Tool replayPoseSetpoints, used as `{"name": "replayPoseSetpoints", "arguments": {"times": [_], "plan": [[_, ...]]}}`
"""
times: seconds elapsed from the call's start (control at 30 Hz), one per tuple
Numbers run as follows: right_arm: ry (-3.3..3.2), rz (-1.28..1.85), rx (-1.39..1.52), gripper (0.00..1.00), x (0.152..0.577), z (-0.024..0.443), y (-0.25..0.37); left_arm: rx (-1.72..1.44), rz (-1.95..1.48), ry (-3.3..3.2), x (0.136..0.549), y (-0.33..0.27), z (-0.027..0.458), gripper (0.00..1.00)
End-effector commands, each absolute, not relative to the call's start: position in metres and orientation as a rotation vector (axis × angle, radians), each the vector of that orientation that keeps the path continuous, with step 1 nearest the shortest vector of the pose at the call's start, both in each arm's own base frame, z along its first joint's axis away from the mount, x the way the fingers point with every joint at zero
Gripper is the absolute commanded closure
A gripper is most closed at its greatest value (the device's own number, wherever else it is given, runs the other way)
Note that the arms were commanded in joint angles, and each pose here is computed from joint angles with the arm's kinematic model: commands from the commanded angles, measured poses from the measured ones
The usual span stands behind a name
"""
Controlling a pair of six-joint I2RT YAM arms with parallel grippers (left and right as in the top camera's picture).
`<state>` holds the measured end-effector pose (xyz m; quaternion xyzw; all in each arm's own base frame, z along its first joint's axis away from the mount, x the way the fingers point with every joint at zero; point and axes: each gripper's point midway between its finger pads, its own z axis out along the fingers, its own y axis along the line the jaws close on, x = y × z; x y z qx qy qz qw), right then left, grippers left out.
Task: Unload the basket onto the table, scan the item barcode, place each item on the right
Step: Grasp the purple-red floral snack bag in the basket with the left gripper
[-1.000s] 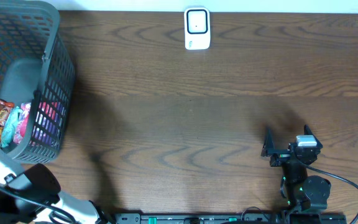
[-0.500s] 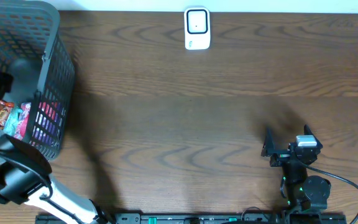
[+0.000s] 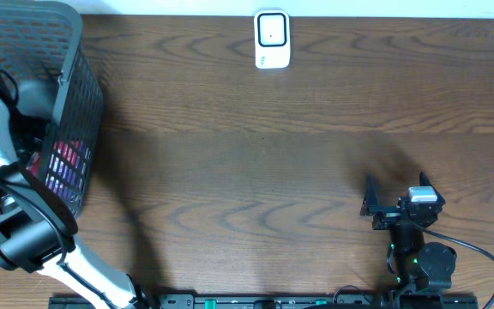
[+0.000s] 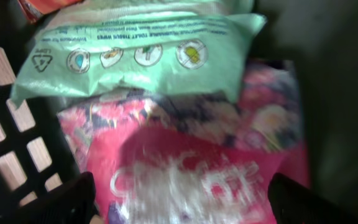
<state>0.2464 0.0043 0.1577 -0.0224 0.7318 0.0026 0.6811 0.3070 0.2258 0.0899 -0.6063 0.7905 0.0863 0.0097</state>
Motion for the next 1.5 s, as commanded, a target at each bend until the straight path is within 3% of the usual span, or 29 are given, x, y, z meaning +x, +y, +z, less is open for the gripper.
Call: {"name": "replayPoseSetpoints", "arguments": {"times": [0.0,0.2,0.27,0.3,0.4,0.5,0.73,1.1,1.17,1.2,1.27,1.3,1.47], "plan": [[1.641,0.009,-0.067,0.01,0.246,0.157,0.008,-1.943,0.403,2.441,0.293,0.234,0.073,0.11],[1.641,0.009,-0.067,0.01,0.246,0.157,0.007,-1.957,0.406,2.473,0.282,0.226,0.047,0.12],[1.641,0.009,-0.067,0.01,0.246,0.157,0.008,-1.961,0.408,2.480,0.279,0.224,0.040,0.19],[1.641,0.009,-0.067,0.01,0.246,0.157,0.007,-1.964,0.410,2.485,0.277,0.222,0.036,0.26],[1.641,0.009,-0.067,0.01,0.246,0.157,0.008,-1.971,0.387,2.495,0.276,0.218,0.032,0.68],[1.641,0.009,-0.067,0.01,0.246,0.157,0.008,-1.979,0.287,2.495,0.283,0.211,0.031,0.92],[1.641,0.009,-0.067,0.01,0.246,0.157,0.008,-1.846,0.047,2.466,0.314,0.203,0.071,0.93],[1.641,0.009,-0.067,0.01,0.246,0.157,0.008,-1.553,-0.016,2.056,0.327,0.211,0.229,0.93],[1.641,0.009,-0.067,0.01,0.246,0.157,0.007,-1.537,-0.010,2.029,0.323,0.210,0.241,0.78],[1.641,0.009,-0.067,0.01,0.246,0.157,0.008,-1.537,-0.003,2.026,0.322,0.210,0.242,0.55],[1.641,0.009,-0.067,0.01,0.246,0.157,0.008,-1.547,0.002,2.038,0.322,0.211,0.236,0.28],[1.641,0.009,-0.067,0.01,0.246,0.157,0.008,-1.559,0.003,2.052,0.322,0.211,0.229,0.19],[1.641,0.009,-0.067,0.01,0.246,0.157,0.008,-1.648,0.045,2.145,0.324,0.214,0.180,0.04]]}}
